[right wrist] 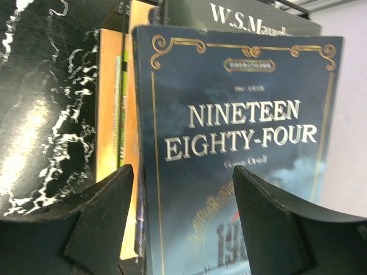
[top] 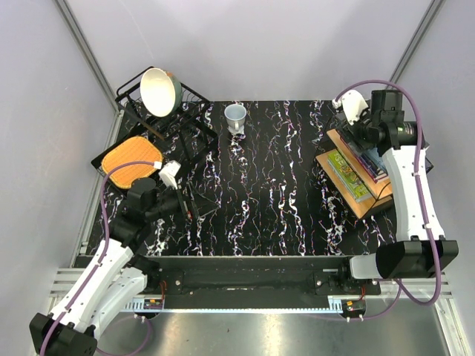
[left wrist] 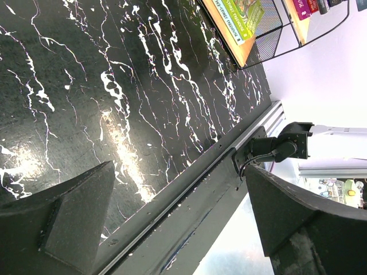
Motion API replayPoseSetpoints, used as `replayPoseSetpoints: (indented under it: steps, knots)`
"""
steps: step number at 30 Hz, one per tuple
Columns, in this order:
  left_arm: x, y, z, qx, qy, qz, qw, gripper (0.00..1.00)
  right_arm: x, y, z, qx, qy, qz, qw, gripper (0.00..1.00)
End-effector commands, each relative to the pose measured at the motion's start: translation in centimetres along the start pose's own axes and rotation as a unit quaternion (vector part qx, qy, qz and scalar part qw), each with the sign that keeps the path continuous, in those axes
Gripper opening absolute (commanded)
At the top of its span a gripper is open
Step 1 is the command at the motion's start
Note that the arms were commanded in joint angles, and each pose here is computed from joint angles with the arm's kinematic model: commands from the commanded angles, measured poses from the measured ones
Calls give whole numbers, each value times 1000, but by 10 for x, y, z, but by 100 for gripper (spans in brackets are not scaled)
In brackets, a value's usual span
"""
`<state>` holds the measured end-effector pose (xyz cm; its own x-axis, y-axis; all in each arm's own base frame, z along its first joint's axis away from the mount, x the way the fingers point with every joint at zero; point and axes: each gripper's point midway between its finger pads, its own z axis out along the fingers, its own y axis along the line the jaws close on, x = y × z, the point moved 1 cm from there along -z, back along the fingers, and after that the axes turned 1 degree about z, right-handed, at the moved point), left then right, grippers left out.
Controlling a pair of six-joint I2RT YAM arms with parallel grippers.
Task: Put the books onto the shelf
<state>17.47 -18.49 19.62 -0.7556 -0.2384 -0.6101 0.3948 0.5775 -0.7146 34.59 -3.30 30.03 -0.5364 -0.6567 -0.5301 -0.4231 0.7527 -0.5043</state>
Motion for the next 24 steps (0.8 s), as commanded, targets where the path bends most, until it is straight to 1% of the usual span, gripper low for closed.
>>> replayPoseSetpoints:
  steps: [1,3,10,12,16,24]
  knots:
    - [-5,-5,-2,13,-12,25,1000,99,-13,-1,-2,-13,-17,29,999,73]
    - [-4,-4,-2,14,-10,26,1000,99,-6,-6,3,-14,-5,43,999,70]
    - [-3,-5,-2,16,-9,29,999,99,-19,-12,8,-21,-18,53,998,64]
    - [-3,-4,-2,14,-8,28,999,99,-21,-12,12,-26,-17,54,998,58]
    - [-3,-3,-1,14,-8,28,999,99,-25,-11,15,-35,-22,54,998,56]
    - [-2,-2,0,13,-6,27,1000,99,-30,-9,24,-52,-27,50,997,55]
